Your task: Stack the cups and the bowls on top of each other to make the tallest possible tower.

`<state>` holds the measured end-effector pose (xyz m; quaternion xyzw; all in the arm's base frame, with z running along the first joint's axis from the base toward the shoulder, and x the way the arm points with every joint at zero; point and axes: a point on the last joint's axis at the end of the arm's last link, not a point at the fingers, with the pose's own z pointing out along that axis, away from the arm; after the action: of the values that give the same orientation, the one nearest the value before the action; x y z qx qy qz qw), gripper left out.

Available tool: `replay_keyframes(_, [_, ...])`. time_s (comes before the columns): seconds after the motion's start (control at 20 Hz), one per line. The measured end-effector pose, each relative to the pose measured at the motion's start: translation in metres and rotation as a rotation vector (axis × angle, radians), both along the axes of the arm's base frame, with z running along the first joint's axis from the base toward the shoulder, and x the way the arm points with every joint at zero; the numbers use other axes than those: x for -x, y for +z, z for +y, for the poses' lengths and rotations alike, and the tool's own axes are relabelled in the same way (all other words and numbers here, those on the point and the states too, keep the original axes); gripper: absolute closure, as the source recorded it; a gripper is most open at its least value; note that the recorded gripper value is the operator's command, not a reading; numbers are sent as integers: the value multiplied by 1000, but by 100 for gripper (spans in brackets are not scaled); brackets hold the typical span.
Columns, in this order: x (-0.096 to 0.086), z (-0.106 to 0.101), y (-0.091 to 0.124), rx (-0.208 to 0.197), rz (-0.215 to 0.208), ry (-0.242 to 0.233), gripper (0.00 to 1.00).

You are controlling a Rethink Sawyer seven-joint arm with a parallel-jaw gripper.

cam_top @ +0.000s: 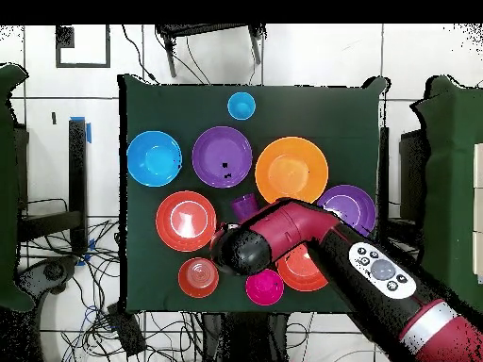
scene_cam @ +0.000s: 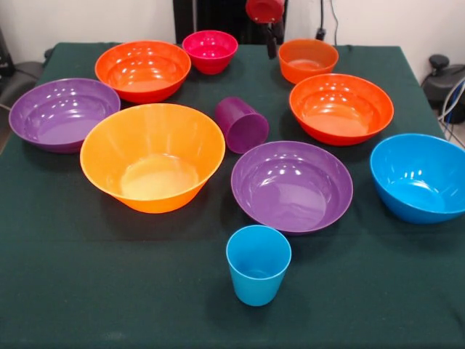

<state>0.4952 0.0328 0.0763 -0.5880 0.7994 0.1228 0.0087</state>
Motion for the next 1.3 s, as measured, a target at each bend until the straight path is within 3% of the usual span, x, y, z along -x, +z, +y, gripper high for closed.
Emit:
replay_keyframes(0.15, [-2, -2, 1, 3, -17, -9, 0])
replay_keyframes(0.35, [-12, -7, 7, 0, -90, -35, 0])
replay_keyframes(0.65, [-20, -13, 11, -1, -156, -55, 0])
replay_keyframes(1.3, [-10, -43, 9, 6, -151, -108, 0])
